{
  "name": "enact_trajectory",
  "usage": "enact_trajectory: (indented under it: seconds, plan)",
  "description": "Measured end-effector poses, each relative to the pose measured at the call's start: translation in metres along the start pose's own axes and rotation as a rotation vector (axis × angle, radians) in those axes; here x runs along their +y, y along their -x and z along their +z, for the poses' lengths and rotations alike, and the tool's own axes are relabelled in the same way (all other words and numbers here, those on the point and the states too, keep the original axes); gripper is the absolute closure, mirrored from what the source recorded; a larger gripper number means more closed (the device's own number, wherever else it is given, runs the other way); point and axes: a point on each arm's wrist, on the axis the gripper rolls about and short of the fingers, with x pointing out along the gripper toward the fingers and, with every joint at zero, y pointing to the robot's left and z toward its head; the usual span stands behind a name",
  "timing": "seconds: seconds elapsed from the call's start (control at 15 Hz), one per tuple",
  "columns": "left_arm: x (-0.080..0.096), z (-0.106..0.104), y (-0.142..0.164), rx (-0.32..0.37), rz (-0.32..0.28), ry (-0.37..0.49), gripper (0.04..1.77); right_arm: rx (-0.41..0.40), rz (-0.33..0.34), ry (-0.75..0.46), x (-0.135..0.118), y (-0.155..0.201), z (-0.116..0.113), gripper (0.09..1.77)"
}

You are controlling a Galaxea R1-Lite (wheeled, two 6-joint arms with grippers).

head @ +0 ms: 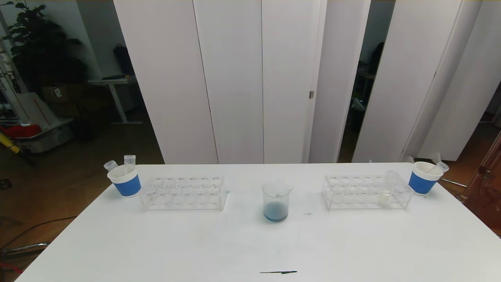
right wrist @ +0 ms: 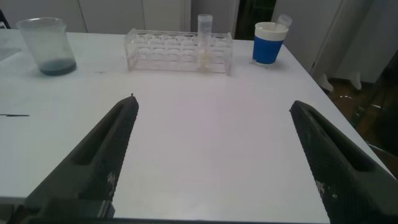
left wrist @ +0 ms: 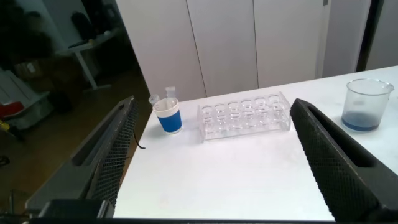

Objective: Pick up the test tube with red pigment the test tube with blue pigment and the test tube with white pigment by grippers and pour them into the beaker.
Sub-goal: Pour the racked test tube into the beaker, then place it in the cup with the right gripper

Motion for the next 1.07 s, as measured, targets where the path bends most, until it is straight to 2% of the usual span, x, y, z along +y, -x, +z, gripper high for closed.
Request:
enact_trajectory:
  seconds: [0.27, 0.4, 0.53, 0.67, 0.73, 0.8, 0.93, 1.07]
  plan:
    - [-0.01, -0.048, 0.031, 0.015, -0.069, 0.018, 0.06, 0.0, 0.0, 0.0, 0.0, 0.0, 0.0, 0.11]
    - [-0.017, -0.075, 0.036, 0.022, -0.106, 0.033, 0.06, 0.0, 0.0, 0.0, 0.0, 0.0, 0.0, 0.11]
    - [-0.02, -0.094, 0.035, 0.033, -0.112, 0.079, 0.06, 0.0, 0.0, 0.0, 0.0, 0.0, 0.0, 0.11]
    - [-0.023, -0.108, 0.032, 0.024, -0.089, 0.097, 0.06, 0.0, 0.0, 0.0, 0.0, 0.0, 0.0, 0.11]
    - [-0.024, -0.114, 0.031, 0.044, -0.067, 0.107, 0.06, 0.0, 0.0, 0.0, 0.0, 0.0, 0.0, 0.11]
    - [-0.025, -0.123, 0.031, 0.108, -0.063, 0.127, 0.06, 0.0, 0.0, 0.0, 0.0, 0.0, 0.0, 0.11]
    - [-0.025, -0.124, 0.031, 0.11, -0.054, 0.173, 0.06, 0.0, 0.0, 0.0, 0.0, 0.0, 0.0, 0.11]
    - [-0.025, -0.125, 0.031, 0.112, -0.049, 0.174, 0.06, 0.0, 0.0, 0.0, 0.0, 0.0, 0.0, 0.11]
